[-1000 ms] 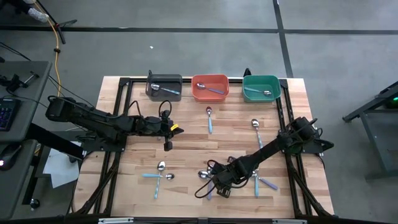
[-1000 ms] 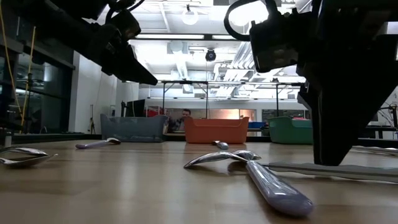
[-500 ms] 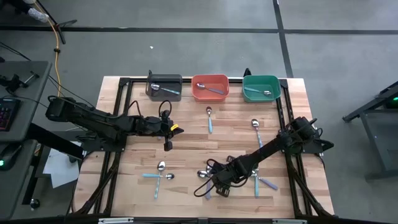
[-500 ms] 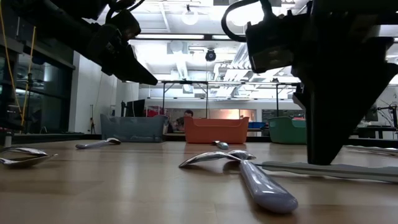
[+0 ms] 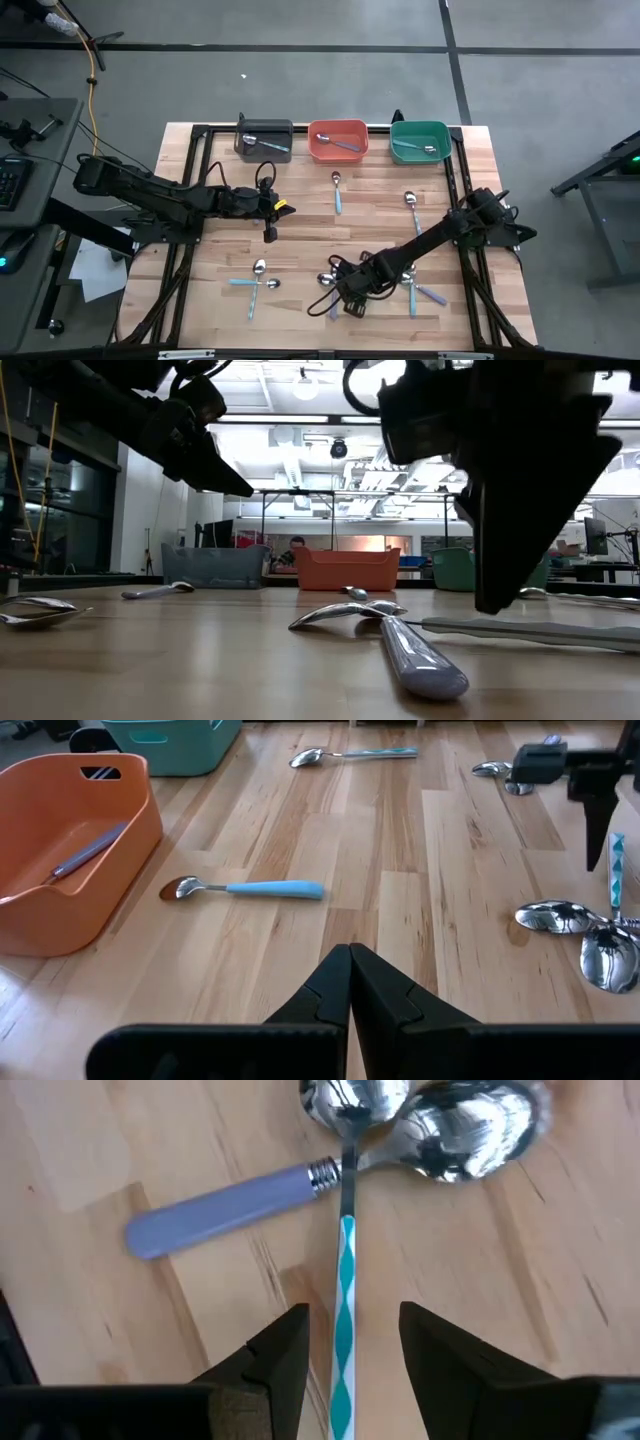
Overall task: Sort silverware by color (type)
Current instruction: Put the blue patterned spoon into the black bin
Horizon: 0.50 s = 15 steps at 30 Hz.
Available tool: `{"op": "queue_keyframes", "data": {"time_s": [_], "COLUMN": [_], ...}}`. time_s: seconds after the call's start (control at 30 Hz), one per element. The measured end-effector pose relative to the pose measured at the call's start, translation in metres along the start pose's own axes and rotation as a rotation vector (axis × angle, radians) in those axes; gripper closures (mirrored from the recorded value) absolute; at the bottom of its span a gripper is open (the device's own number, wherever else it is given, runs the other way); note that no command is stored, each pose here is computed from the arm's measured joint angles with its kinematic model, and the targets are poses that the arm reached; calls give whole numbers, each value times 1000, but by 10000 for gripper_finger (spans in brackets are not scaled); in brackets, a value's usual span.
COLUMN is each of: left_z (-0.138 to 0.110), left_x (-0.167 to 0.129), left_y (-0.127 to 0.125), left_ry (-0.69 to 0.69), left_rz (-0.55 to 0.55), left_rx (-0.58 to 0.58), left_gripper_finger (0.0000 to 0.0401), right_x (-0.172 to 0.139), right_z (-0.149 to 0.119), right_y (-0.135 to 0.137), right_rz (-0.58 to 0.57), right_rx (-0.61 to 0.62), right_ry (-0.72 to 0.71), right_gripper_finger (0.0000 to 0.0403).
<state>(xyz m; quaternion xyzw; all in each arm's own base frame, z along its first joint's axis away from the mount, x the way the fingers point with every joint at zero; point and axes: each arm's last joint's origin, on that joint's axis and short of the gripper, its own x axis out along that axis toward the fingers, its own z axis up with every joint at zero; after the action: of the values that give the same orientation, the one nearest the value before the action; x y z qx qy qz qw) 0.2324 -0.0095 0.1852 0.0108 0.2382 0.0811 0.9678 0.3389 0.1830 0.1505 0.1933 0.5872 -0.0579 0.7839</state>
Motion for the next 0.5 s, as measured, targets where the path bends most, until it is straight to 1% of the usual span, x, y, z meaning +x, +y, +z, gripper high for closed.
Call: {"op": "queue_keyframes", "data": {"time_s": [0.1, 0.2, 0.3, 0.4, 0.5], "left_z": [0, 0, 0, 0, 0], "left_x": [0, 0, 0, 0, 0], "left_y": [0, 0, 0, 0, 0], "left_ry": [1, 1, 1, 1, 1], "left_rz": [0, 0, 0, 0, -2], "left_rx": [0, 0, 1, 1, 0], "left_gripper_finger": [400, 400, 400, 400, 400], "right_x": [11, 17, 17, 16, 16], "right_z": [-2, -3, -1, 0, 0], "right_y": [-1, -1, -4, -8, -13], "right_rz": [-27, -30, -41, -63, -84], "right_rx": [-6, -30, -60, -81, -103], "right_ry": [19, 36, 33, 55, 78], "right_gripper_finger": [261, 262, 269, 289, 319]}}
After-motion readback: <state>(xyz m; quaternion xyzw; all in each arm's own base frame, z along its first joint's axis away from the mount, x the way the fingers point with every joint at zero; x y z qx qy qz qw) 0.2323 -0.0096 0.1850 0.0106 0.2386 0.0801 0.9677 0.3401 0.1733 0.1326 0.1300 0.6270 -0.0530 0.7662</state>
